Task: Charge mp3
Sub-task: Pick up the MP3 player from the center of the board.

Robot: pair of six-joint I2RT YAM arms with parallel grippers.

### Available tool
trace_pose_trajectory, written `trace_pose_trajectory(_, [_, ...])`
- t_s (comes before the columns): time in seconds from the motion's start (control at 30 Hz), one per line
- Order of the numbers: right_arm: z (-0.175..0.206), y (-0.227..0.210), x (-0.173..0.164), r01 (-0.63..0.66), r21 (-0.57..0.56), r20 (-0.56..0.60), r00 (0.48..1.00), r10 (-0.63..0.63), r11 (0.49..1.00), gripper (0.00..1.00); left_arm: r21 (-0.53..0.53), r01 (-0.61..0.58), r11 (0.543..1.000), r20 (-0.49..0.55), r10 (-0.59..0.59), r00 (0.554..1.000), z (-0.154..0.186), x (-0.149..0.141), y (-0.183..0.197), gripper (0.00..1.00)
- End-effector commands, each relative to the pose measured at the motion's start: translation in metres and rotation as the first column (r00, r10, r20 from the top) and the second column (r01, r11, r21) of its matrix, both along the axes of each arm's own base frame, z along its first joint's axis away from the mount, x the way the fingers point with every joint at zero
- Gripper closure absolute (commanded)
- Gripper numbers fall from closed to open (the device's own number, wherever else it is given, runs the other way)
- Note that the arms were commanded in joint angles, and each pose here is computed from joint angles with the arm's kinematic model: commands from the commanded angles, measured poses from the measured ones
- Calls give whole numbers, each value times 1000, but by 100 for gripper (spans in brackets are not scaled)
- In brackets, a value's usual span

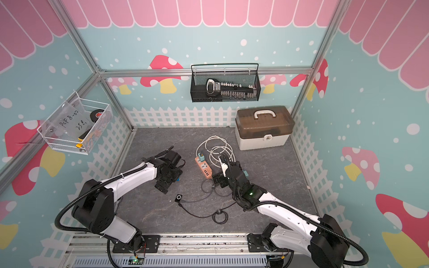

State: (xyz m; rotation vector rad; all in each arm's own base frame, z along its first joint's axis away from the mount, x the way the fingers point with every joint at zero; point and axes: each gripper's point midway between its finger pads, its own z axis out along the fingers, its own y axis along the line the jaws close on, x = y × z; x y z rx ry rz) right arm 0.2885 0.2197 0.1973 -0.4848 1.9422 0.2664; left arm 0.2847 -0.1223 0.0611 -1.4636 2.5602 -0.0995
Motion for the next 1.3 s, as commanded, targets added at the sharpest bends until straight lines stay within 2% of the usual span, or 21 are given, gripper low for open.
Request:
trace_pose_trajectory(0.0, [8, -3, -1, 10, 30, 22, 1000, -11, 999, 0, -1, -61, 998, -21, 61, 998, -4, 5, -3, 5])
trace_pose_trajectory(0.13, [9, -3, -4, 3, 37, 18, 1000, -4, 999, 0, -13, -79, 997, -61, 78, 995, -15, 7, -8, 7])
trace_pose_trajectory(0.47, [7, 4, -6, -30, 47, 3, 1000, 30, 998, 4, -9, -180, 984, -87, 179, 980, -28, 8, -2, 9])
trace_pose_trajectory(0.77, [4, 9, -7, -47, 33, -2, 999, 47, 998, 7, -38, -201, 979, -32, 200, 979, -20, 34, -6, 10])
trace_pose_trajectory(1.27, [-2, 15, -7, -66, 13, -16, 998, 66, 998, 9, -61, -289, 955, -75, 284, 956, -33, 52, 0, 14])
